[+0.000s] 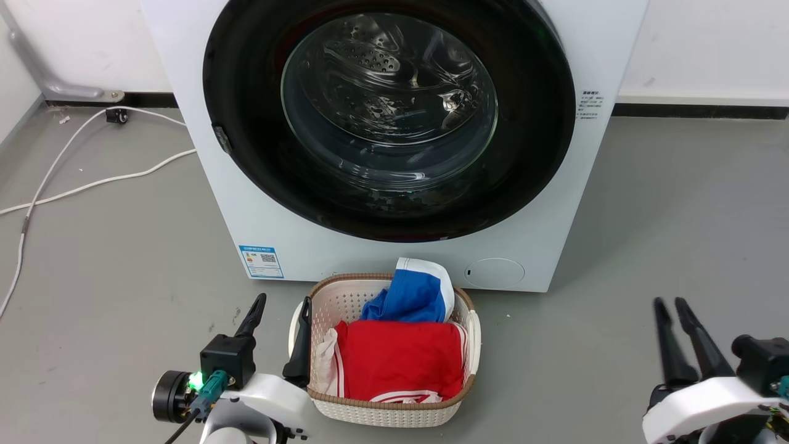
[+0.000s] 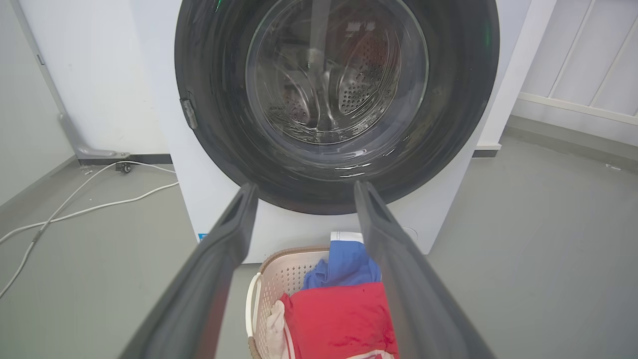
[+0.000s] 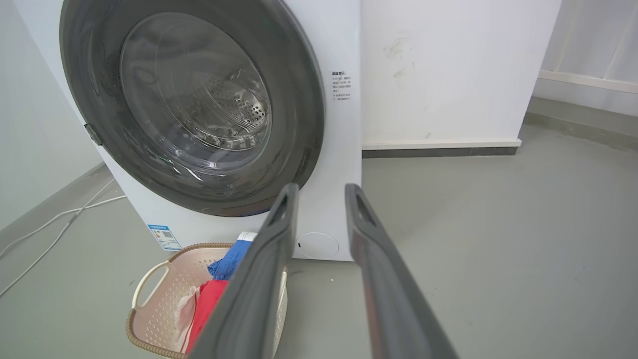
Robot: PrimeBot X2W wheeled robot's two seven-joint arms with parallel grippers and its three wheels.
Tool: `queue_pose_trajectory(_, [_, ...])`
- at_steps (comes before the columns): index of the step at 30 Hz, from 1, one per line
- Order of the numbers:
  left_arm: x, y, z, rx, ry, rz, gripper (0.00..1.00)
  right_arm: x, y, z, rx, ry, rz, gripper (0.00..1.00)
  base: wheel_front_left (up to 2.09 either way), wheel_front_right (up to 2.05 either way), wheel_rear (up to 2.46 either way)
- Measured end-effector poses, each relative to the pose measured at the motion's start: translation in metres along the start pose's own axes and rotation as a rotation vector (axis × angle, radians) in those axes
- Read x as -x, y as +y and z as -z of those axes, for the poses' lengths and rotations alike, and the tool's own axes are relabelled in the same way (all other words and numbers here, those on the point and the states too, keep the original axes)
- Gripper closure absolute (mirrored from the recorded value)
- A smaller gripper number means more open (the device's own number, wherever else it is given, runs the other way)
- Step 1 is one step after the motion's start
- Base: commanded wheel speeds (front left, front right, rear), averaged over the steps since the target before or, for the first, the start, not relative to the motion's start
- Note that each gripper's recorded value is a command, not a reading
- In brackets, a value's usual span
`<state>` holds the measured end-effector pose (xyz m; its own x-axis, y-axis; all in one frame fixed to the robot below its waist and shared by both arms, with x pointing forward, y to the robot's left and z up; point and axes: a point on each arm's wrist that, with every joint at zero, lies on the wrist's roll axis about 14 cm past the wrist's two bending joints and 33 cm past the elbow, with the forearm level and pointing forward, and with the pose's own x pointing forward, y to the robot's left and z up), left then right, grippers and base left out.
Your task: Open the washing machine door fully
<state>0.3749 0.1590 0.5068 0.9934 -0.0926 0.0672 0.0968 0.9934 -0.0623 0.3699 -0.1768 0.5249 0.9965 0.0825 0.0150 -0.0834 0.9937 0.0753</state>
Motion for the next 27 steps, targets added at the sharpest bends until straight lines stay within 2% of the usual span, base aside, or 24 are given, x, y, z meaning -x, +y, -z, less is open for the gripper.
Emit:
queue_pose_trajectory(5, [-0.001, 0.001, -0.002, -0.004, -0.007, -0.002, 0.0, -0.001, -0.015, -0.003, -0.129, -0.015, 0.045, 1.0, 0.0, 0.0, 0.0])
queue_pose_trajectory(8, [-0.002, 0.002, -0.005, -0.003, -0.016, -0.006, 0.0, -0.002, -0.029, -0.005, -0.364, -0.047, 0.089, 1.0, 0.0, 0.0, 0.0])
queue_pose_trajectory(15, [-0.007, 0.0, -0.009, 0.0, -0.032, -0.003, 0.0, -0.006, -0.062, 0.006, -1.077, -0.133, 0.186, 1.0, 0.0, 0.0, 0.0])
queue_pose_trajectory(19, [-0.012, -0.001, -0.011, 0.004, -0.04, 0.0, 0.0, -0.014, -0.079, 0.013, -1.369, -0.184, 0.225, 1.0, 0.0, 0.0, 0.0])
queue_pose_trajectory(22, [-0.02, -0.003, -0.014, 0.005, -0.05, 0.004, 0.0, -0.028, -0.091, 0.013, -1.48, -0.216, 0.238, 1.0, 0.0, 0.0, 0.0])
queue_pose_trajectory(27, [-0.038, -0.004, -0.01, 0.006, -0.049, 0.006, 0.0, -0.067, -0.109, 0.005, -1.55, -0.232, 0.221, 1.0, 0.0, 0.0, 0.0])
